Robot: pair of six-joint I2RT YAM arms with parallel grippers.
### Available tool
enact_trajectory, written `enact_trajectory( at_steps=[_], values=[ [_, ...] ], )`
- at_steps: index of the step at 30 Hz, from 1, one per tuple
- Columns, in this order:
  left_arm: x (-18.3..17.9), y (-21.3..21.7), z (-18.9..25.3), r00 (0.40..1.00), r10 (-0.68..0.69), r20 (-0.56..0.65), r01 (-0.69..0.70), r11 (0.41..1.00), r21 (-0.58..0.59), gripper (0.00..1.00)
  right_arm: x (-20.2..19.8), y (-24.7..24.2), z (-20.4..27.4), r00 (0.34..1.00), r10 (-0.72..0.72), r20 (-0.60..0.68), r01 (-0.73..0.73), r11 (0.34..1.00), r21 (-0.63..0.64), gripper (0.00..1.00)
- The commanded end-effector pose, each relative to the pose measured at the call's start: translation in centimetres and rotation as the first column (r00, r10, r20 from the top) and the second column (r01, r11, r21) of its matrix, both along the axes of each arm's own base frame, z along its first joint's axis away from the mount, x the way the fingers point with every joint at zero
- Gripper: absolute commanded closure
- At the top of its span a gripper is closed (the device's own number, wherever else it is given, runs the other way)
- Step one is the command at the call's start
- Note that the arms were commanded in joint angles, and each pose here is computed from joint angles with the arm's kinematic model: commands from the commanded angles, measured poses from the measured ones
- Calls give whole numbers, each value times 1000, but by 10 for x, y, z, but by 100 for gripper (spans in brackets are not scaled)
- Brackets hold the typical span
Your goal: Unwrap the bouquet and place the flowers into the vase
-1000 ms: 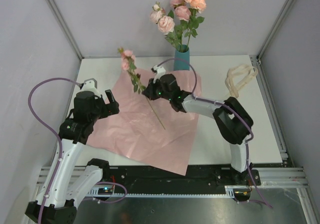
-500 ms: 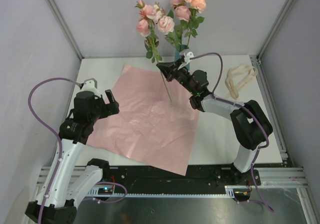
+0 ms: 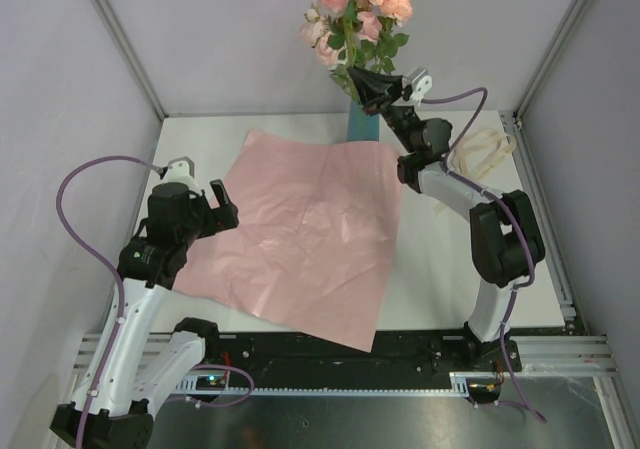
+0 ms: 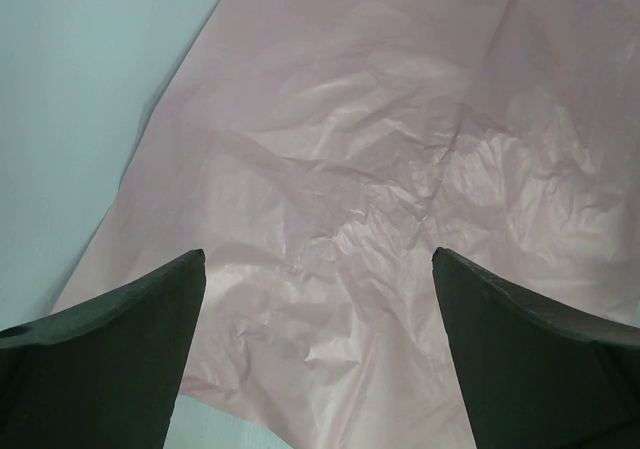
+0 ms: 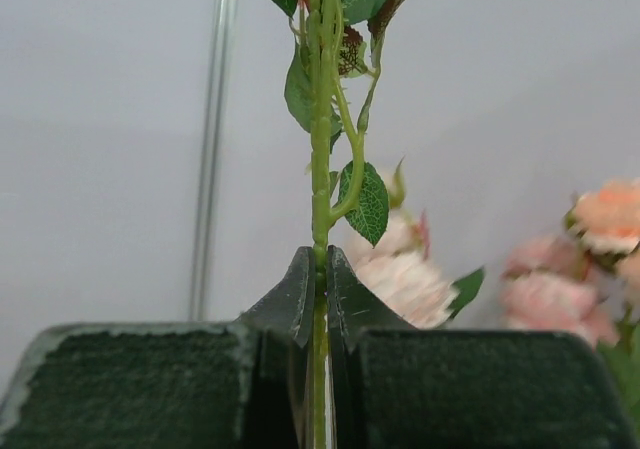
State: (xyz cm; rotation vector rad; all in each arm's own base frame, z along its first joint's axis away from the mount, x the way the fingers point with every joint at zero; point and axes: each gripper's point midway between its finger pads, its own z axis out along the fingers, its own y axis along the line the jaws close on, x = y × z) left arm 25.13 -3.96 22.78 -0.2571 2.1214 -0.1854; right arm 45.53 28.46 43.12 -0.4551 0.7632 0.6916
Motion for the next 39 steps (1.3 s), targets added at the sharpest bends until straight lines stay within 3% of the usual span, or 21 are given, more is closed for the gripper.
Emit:
enact_trajectory(
  at_steps=[1,13,30,34,39],
  values=[
    [2,0,6,999,-3,33,3,1000,-5,0,-9,-29,70,941,-119,318,88,990,109,100],
    [3,1,5,1000,0,28,0,1000,-2,1,60,-60,87,914,-233,331,163,960,226,100],
    [3,1,5,1000,0,28,0,1000,-1,0,114,-69,-18,959,-276,70,252,937,244,99],
    [3,1,5,1000,0,27,0,1000,-2,0,113,-72,-38,952,-306,-7,299,926,232,95],
    [3,0,4,1000,-1,25,1,1000,-3,0,107,-73,-59,944,-311,-108,327,924,198,80]
  ],
)
